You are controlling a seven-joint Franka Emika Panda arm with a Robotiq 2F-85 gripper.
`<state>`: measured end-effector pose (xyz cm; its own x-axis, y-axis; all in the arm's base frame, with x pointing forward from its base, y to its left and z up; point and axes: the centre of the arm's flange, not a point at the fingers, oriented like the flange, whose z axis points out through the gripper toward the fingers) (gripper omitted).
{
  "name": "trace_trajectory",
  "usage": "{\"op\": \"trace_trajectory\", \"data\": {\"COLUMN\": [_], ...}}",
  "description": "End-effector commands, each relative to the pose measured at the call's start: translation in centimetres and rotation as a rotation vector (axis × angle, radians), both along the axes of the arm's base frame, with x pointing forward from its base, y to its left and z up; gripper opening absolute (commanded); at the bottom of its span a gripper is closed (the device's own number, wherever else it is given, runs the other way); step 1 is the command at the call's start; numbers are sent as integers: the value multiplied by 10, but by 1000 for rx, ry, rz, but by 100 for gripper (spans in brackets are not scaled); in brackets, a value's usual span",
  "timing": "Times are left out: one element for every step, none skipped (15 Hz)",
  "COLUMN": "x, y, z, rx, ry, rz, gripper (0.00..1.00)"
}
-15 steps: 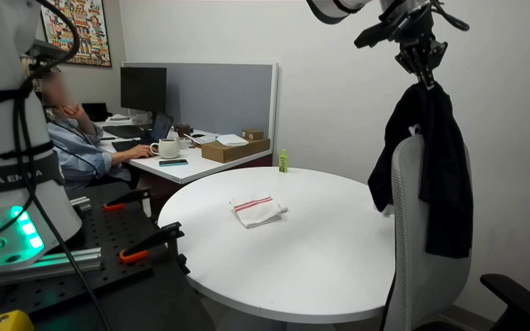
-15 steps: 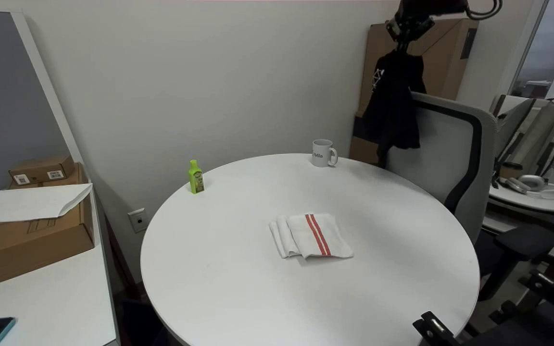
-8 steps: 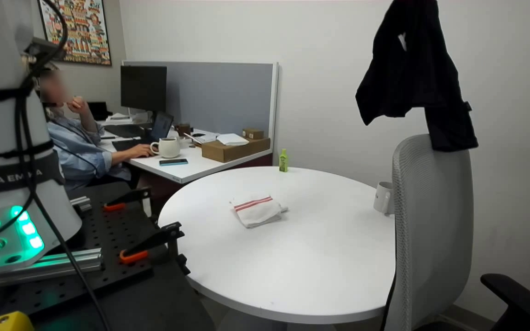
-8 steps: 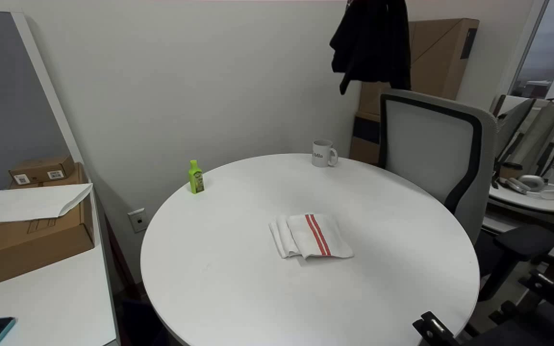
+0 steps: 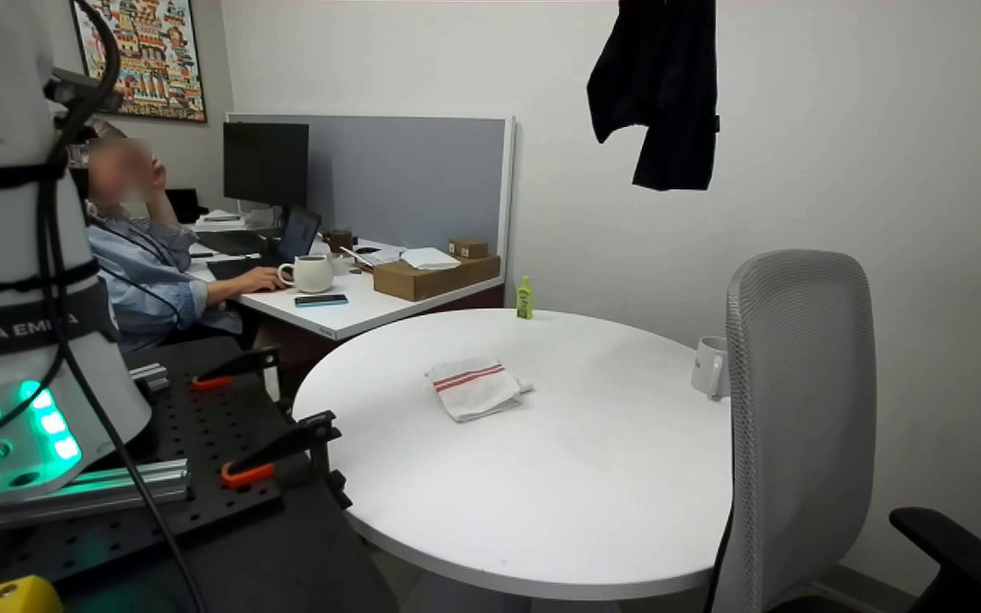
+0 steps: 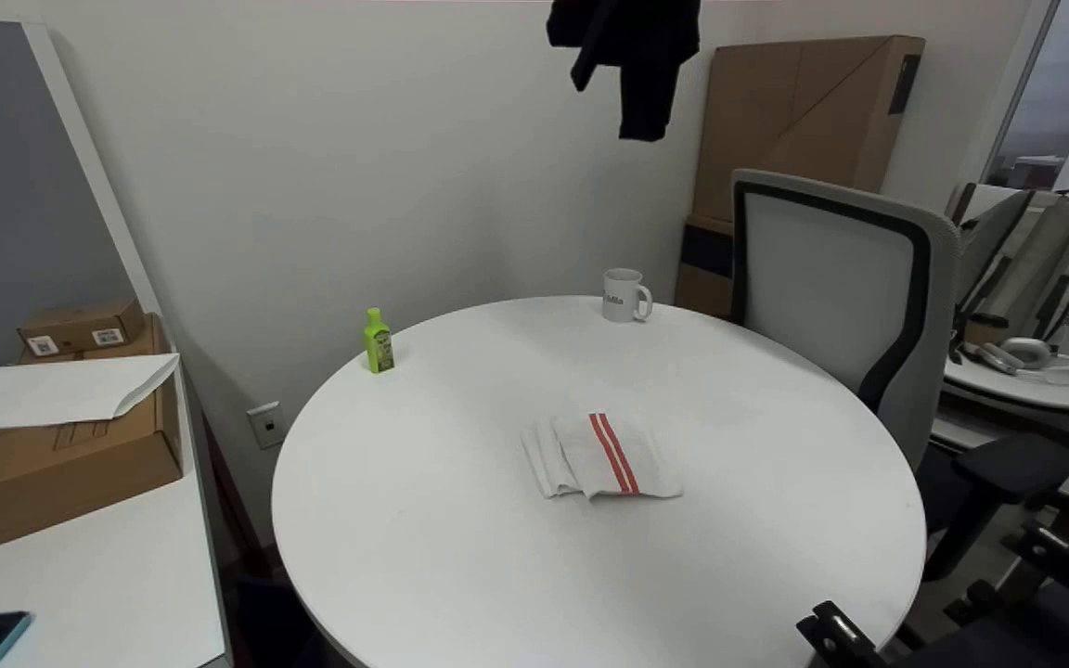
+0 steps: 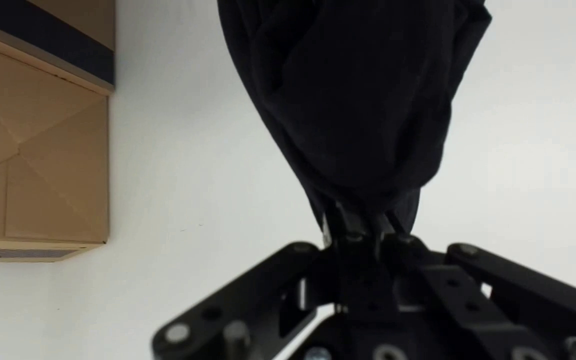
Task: Move the black cloth from the top of the chair to the table
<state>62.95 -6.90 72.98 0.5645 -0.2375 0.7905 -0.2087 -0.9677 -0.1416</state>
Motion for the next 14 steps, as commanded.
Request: {"op": "trace_trajectory", "data": {"x": [4,6,7,9,10,9,8,5,2,-2,-6,-13,-18,-26], "y": [3,0,-2,-6,-9,-13,-16,-19,-22,-25,-28,-32,-36,-41], "z": [-5,-16,-27,-42,-56,-73,-87,-103,-115,-129,-141,-154,-164,-177], "rx": [10,10,10,13,12,10,12,10,13,21,26,36,43,58], "ry": [14,31,46,71,93,120,146,170,190,211,225,233,240,242], "rz": [7,-1,-9,-15,-23,-29,-33,-41,-47,-54,-69,-98,-118,-158], "gripper": [1,1,1,1,1,1,1,1,1,1,1,1,1,1]}}
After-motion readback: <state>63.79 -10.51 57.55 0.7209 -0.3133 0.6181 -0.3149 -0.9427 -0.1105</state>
